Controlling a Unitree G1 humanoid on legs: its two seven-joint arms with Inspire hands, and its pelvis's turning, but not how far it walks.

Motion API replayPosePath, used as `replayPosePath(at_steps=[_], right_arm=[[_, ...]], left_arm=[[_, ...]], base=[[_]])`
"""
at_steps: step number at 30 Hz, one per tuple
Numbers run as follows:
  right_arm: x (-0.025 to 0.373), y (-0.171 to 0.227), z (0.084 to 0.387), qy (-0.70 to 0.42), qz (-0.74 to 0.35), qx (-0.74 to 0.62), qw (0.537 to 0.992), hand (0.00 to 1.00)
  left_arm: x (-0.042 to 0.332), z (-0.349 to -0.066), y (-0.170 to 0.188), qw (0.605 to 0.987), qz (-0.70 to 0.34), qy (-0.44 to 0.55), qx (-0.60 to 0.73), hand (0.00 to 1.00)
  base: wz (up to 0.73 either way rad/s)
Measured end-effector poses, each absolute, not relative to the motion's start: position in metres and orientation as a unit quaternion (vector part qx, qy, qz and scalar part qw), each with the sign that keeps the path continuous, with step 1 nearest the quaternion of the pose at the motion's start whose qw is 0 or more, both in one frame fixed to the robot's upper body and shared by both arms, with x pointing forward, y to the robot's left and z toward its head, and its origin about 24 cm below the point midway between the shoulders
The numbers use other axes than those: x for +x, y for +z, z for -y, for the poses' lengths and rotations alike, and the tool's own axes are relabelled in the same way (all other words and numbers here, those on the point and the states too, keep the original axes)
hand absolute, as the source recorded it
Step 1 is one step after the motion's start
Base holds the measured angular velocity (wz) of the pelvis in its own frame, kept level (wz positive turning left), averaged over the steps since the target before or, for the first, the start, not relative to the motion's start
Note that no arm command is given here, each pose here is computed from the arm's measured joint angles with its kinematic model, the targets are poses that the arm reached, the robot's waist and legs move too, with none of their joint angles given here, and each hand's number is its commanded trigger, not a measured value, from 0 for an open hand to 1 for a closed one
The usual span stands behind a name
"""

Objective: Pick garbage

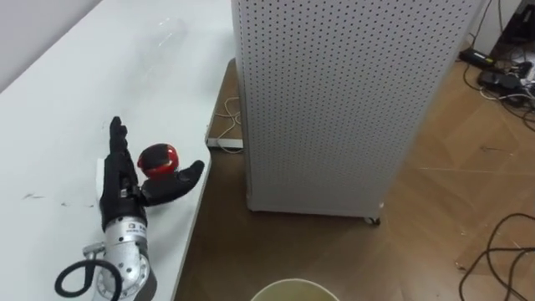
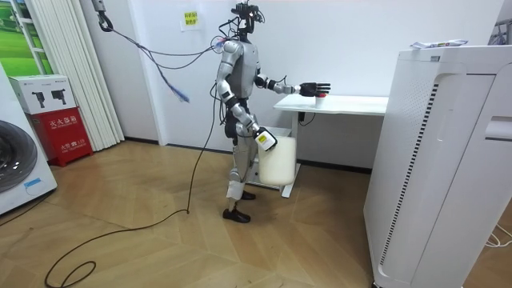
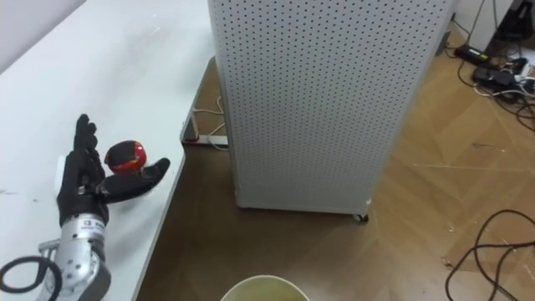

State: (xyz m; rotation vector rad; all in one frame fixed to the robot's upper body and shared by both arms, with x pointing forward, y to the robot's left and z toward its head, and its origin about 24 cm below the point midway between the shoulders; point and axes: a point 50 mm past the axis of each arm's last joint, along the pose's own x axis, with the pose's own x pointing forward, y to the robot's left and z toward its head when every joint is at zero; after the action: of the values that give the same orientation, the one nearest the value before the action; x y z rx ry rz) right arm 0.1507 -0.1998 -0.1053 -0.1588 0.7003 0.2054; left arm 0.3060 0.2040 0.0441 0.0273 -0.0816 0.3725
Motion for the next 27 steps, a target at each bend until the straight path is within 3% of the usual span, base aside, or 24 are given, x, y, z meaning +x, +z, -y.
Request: replayPosePath(at_steps=[15, 16, 17, 18, 27], right_arm=[[0.147, -0.108, 0.199, 0.109, -0.351, -0.092, 0.925, 1.0], [0.147, -0.108, 0.199, 0.11, -0.351, -0.092, 0.925, 1.0], [0.146, -0.108, 0.199, 0.111, -0.352, -0.093, 0.925, 1.0], [0.146, -0.108, 0.199, 0.113, -0.353, -0.096, 0.924, 1.0], [0.145, -0.11, 0.2, 0.112, -0.362, -0.096, 0.92, 1.0]], left_arm=[[0.301, -0.219, 0.024, 0.974, -0.007, 0.223, 0.029, 0.0], [0.301, -0.219, 0.023, 0.974, -0.008, 0.224, 0.029, 0.06], [0.301, -0.219, 0.022, 0.974, -0.01, 0.224, 0.03, 0.69], [0.301, -0.22, 0.021, 0.974, -0.012, 0.224, 0.031, 1.0], [0.301, -0.225, 0.016, 0.974, -0.029, 0.224, 0.022, 1.0]], base=[[-0.02], [0.0], [0.0], [0.0], [0.0]])
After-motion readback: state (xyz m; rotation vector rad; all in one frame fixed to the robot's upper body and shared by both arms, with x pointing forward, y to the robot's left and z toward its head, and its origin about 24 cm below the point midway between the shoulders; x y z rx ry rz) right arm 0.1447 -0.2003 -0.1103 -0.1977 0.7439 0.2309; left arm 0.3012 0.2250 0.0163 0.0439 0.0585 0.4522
